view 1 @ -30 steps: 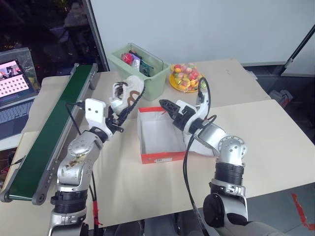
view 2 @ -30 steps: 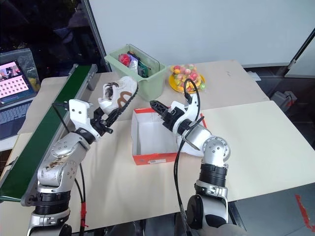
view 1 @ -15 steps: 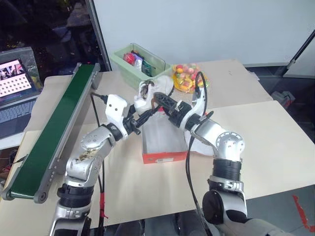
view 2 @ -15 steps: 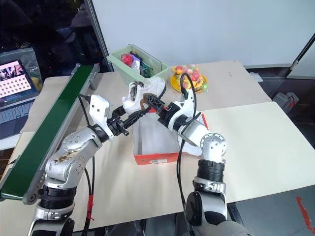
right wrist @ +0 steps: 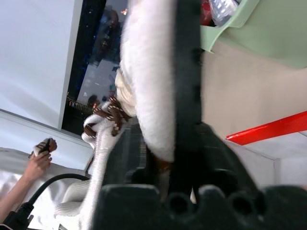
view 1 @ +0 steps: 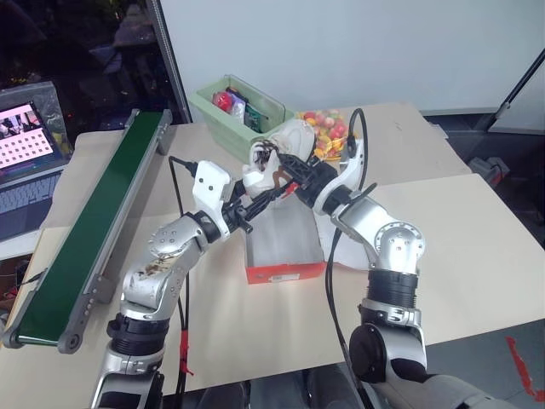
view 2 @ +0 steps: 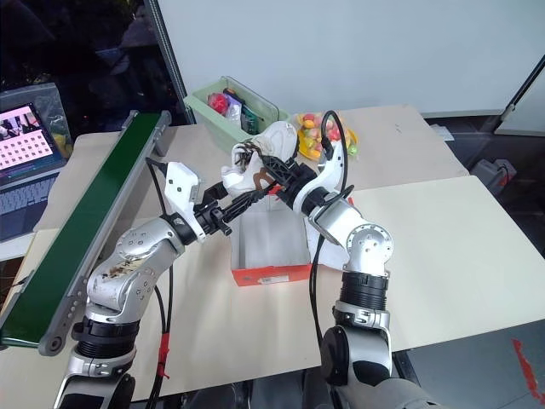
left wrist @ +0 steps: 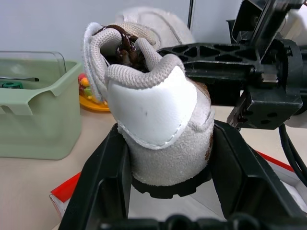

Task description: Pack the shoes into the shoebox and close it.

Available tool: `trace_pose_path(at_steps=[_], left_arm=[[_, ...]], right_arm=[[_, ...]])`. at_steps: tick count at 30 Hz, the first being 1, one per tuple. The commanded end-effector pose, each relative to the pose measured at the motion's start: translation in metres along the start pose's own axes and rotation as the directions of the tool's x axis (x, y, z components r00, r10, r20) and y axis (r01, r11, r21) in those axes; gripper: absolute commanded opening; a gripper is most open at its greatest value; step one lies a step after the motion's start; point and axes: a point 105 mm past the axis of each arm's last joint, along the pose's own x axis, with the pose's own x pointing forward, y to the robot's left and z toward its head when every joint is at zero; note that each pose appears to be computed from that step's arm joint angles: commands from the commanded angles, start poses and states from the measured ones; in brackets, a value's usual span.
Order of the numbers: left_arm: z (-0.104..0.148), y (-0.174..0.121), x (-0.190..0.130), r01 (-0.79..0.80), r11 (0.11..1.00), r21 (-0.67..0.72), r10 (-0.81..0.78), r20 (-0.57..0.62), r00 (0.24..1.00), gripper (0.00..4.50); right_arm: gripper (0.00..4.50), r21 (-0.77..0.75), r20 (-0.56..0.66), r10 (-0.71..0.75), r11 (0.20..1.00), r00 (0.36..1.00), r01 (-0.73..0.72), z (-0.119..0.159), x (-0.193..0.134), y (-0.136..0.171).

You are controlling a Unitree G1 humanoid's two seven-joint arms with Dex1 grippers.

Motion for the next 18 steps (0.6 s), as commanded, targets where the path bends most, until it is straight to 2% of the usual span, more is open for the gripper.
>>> trace_pose_path(at_steps=[1, 5, 7, 8, 11, 14, 18], left_arm=[[0.008, -0.02, 0.006, 0.102, 0.994, 0.034, -0.102, 0.018, 0.995, 2.06], [0.0, -0.012, 0.005, 0.059, 0.995, 0.081, -0.058, -0.026, 0.998, 2.06], [0.005, -0.009, 0.002, 0.046, 0.994, 0.104, -0.047, 0.005, 0.999, 2.06], [0.006, -0.009, 0.001, 0.051, 0.992, 0.113, -0.053, 0.011, 0.999, 2.79], [0.003, -0.005, -0.002, 0.038, 0.981, 0.189, -0.034, -0.02, 0.999, 3.79], [0.004, 0.002, -0.01, 0.02, 0.976, 0.218, -0.017, -0.018, 1.0, 3.79], [0.013, 0.024, -0.029, -0.025, 0.969, 0.245, 0.027, -0.007, 1.0, 3.79]], right_arm=[[0.49, 0.003, -0.023, 0.159, 0.987, 0.987, -0.159, -0.009, 0.01, 0.044], [0.49, -0.001, -0.014, 0.159, 0.987, 0.987, -0.159, -0.006, 0.009, 0.046], [0.49, 0.006, 0.007, 0.152, 0.988, 0.988, -0.152, -0.002, 0.008, 0.045], [0.48, 0.008, 0.015, 0.15, 0.989, 0.989, -0.15, 0.0, 0.008, 0.045], [0.48, -0.026, 0.121, 0.127, 0.992, 0.984, -0.125, 0.022, 0.004, 0.043], [0.48, -0.173, 0.231, 0.086, 0.984, 0.969, -0.046, 0.049, -0.001, 0.042], [0.48, -0.421, 0.246, 0.038, 0.904, 0.968, 0.071, 0.073, -0.002, 0.045]])
